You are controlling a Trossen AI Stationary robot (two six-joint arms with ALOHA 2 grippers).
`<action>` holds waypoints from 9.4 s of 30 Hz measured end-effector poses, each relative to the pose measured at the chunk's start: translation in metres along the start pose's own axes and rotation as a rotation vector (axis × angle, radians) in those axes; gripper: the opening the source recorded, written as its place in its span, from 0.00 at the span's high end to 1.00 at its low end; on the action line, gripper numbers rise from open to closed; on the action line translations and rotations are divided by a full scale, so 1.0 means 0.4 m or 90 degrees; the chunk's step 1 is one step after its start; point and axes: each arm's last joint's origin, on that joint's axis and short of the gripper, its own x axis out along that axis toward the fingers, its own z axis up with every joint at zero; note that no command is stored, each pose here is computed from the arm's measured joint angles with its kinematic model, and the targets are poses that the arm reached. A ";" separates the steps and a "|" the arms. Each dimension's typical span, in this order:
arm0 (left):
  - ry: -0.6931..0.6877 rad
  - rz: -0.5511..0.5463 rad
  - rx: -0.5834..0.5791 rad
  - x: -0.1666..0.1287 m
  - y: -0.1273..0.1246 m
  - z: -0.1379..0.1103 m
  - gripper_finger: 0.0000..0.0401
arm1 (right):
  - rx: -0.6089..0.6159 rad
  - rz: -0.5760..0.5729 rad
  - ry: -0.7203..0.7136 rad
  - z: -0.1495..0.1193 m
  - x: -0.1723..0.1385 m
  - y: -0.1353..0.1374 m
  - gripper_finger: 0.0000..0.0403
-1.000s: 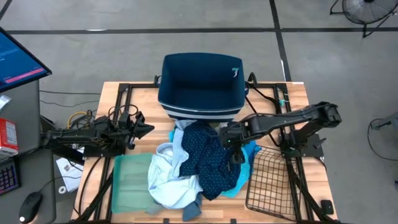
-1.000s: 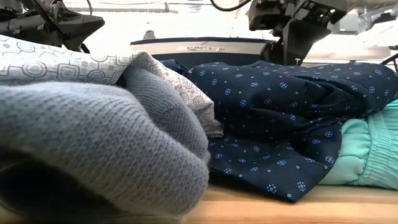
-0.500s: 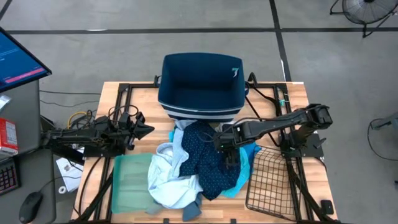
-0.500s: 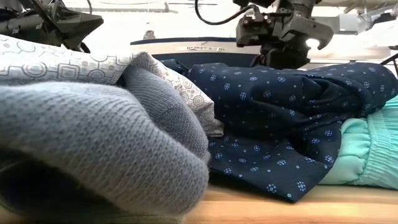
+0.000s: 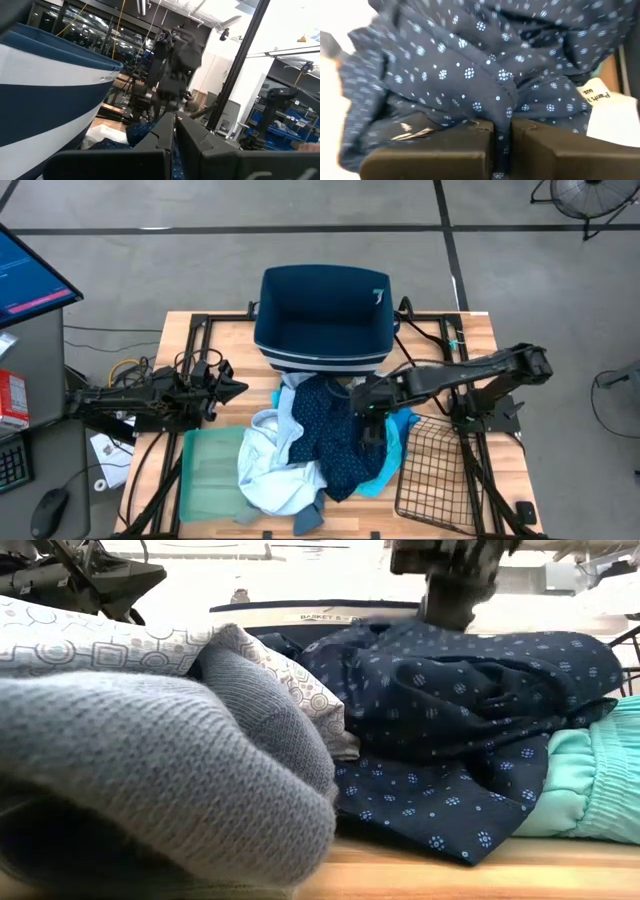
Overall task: Pick & Place Cloths
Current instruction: Put the dark blue polo into the blue bin, then put the light blue shorts into the wire basket
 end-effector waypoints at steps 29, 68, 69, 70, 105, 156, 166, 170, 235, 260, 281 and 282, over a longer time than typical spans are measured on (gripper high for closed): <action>-0.007 -0.003 0.001 0.000 -0.001 0.002 0.99 | -0.010 -0.273 -1.028 0.232 -0.930 -0.190 0.99; -0.009 -0.004 0.000 0.000 -0.001 0.003 0.99 | 0.102 -0.265 -0.448 0.437 -0.382 -0.618 0.99; -0.009 -0.004 -0.001 0.000 -0.001 0.003 0.99 | 0.102 -0.276 -0.408 0.429 -0.372 -0.613 0.99; -0.009 -0.004 -0.001 0.000 -0.001 0.003 0.99 | 0.100 -0.289 -0.373 0.421 -0.364 -0.608 0.99; -0.011 -0.005 -0.001 0.001 -0.002 0.004 0.99 | 0.266 -0.292 0.010 0.085 -0.390 -0.160 0.28; -0.020 -0.009 -0.001 0.001 -0.003 0.008 0.99 | 0.235 -0.250 -0.639 0.237 -0.633 -0.316 1.00; -0.027 -0.011 0.000 0.001 -0.004 0.010 0.99 | 0.245 -0.292 -0.553 0.343 -0.471 -0.478 1.00; -0.027 -0.011 0.000 0.001 -0.004 0.010 0.99 | 0.254 -0.290 -0.449 0.343 -0.399 -0.494 1.00; -0.038 -0.016 0.000 0.002 -0.006 0.014 0.99 | 0.172 -0.125 0.061 -0.009 -0.061 0.128 0.30; -0.042 -0.018 0.001 0.002 -0.007 0.016 0.99 | 0.201 -0.198 0.350 -0.042 0.218 0.085 0.30; -0.049 -0.020 0.001 0.001 -0.008 0.018 0.99 | 0.198 -0.130 0.280 0.019 0.127 0.076 0.99; -0.049 -0.021 0.001 0.001 -0.008 0.019 0.99 | 0.201 -0.125 0.254 0.031 0.099 0.076 0.99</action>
